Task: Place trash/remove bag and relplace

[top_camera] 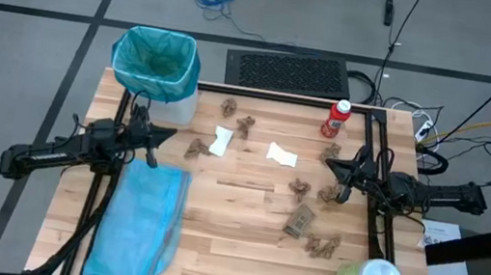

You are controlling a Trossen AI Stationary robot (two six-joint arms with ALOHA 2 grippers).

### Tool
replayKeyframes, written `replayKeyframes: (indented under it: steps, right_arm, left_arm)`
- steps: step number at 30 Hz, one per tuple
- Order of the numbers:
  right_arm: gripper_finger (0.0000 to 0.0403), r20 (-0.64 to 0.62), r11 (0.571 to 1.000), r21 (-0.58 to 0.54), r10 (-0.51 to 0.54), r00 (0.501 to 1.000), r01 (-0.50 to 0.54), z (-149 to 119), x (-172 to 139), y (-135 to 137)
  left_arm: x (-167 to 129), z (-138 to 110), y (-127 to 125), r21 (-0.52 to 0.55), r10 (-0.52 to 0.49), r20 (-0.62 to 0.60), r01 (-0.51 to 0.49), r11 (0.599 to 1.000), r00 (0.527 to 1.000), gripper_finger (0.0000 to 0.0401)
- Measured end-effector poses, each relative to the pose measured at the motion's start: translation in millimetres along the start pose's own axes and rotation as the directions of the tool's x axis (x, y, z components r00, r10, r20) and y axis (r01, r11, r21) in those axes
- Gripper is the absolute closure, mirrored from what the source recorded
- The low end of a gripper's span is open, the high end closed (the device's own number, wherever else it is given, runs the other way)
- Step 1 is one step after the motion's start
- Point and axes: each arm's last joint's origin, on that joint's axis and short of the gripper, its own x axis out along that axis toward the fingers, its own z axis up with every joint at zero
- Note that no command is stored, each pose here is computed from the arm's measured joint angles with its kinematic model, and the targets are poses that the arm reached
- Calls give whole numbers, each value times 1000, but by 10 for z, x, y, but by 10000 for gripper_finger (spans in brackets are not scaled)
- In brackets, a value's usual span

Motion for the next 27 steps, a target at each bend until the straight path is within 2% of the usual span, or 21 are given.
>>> replayKeyframes:
  steps: [7,12,15,18,20,22,27]
  right_arm:
    - [403,0,1000,0,0,1000,0,0,0,0]
    - [403,0,1000,0,0,1000,0,1,0,0]
    - [403,0,1000,0,0,1000,0,1,0,0]
    - [403,0,1000,0,0,1000,0,1,0,0]
    - [403,0,1000,0,0,1000,0,1,0,0]
    - [403,0,1000,0,0,1000,0,0,0,0]
    - [403,0,1000,0,0,1000,0,1,0,0]
  left_arm:
    - [0,4,0,-5,0,5,0,1000,1000,400]
    - [-1,55,5,-9,1,58,-1,1000,998,400]
    - [-6,91,-14,-14,-75,96,77,997,993,400]
    - [-12,137,-23,-86,-126,88,133,987,988,399]
    - [-1,133,-28,-111,-144,58,150,982,988,393]
    - [16,58,-39,-139,-158,-24,153,978,987,383]
    - [62,-69,-53,-228,-162,-183,118,967,970,342]
